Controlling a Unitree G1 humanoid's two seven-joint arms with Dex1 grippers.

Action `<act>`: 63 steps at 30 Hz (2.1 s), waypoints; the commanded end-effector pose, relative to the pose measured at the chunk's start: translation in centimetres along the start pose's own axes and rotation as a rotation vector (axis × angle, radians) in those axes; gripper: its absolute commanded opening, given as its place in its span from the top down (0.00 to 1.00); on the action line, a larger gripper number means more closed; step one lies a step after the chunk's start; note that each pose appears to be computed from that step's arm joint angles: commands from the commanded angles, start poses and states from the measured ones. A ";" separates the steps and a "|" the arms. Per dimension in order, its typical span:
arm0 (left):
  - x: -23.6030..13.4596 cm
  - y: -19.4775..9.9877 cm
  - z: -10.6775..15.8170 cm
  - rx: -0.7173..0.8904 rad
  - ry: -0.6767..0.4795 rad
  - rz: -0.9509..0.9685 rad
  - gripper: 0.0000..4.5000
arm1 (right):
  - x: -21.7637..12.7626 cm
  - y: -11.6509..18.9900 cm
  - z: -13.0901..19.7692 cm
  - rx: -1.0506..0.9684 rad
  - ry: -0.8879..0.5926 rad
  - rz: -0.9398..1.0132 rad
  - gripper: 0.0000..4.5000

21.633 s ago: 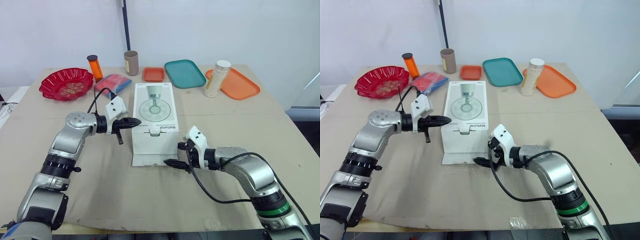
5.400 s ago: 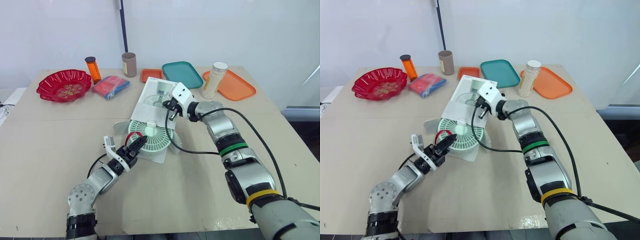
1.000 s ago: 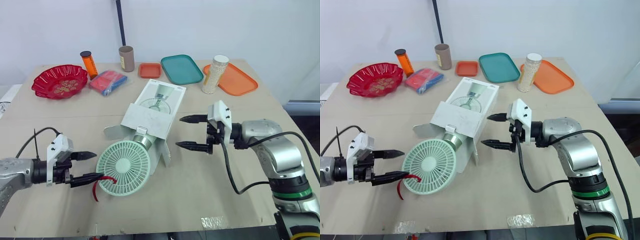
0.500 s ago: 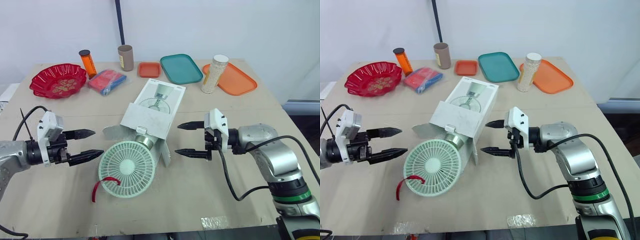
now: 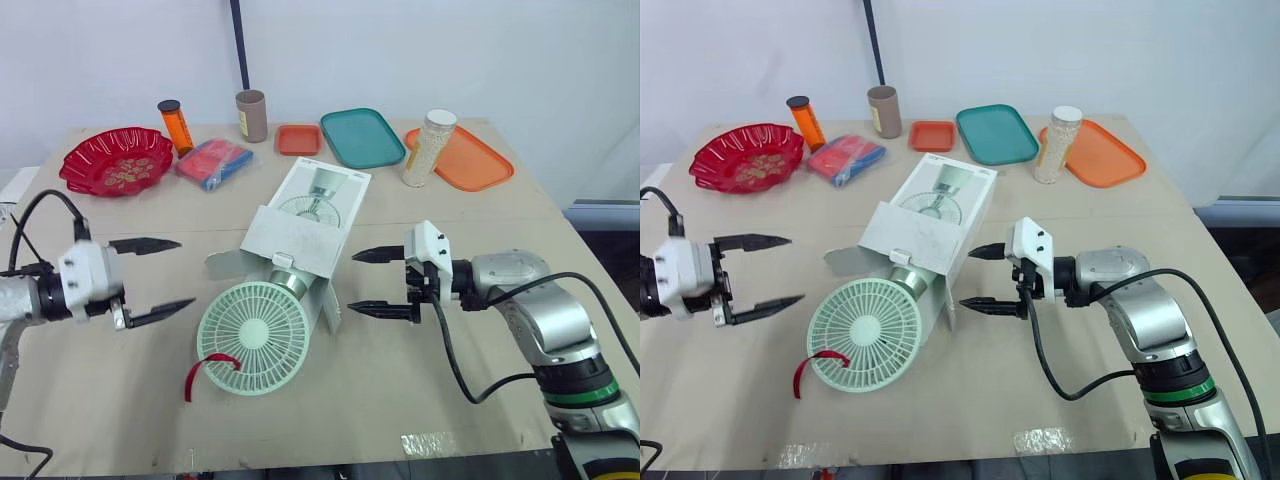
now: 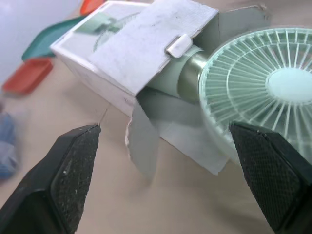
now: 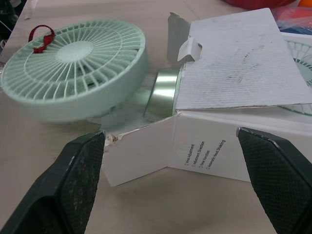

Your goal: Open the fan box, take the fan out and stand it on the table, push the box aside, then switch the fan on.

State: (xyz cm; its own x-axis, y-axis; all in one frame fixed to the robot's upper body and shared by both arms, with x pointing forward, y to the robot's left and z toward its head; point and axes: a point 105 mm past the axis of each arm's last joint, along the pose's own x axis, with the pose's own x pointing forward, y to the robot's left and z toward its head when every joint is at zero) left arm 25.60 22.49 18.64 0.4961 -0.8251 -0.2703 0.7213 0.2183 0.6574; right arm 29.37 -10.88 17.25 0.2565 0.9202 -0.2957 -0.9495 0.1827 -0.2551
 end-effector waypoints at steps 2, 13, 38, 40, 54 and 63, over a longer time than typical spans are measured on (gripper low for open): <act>-0.5 -0.5 -0.9 0.225 0.011 -0.006 0.00 | -0.5 0.3 0.7 -0.033 -0.015 0.005 0.02; 0.4 -2.3 -1.6 0.728 -0.116 0.023 0.00 | -1.8 3.1 2.2 -0.058 -0.071 0.125 0.02; 3.4 -4.4 -2.0 0.920 -0.193 0.023 0.00 | -1.8 3.2 1.6 -0.062 -0.021 0.078 0.02; 3.5 -4.5 -2.0 0.950 -0.197 0.023 0.00 | -1.8 3.3 1.6 -0.062 -0.019 0.077 0.02; 3.3 -6.4 -5.6 1.255 -0.327 0.058 0.00 | -1.9 3.0 1.4 -0.069 -0.002 0.065 0.02; 3.9 -5.9 -4.8 1.295 -0.443 0.158 0.00 | -1.7 3.2 1.3 -0.065 0.002 0.065 0.02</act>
State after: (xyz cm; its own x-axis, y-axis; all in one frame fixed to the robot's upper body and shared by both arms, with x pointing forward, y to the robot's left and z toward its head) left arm 25.40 20.05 9.16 0.1589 -0.9840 -0.0808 -0.3808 -0.1366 0.9145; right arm 26.08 -11.73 17.35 0.2001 0.9247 -0.3238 -0.9591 0.1173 -0.2577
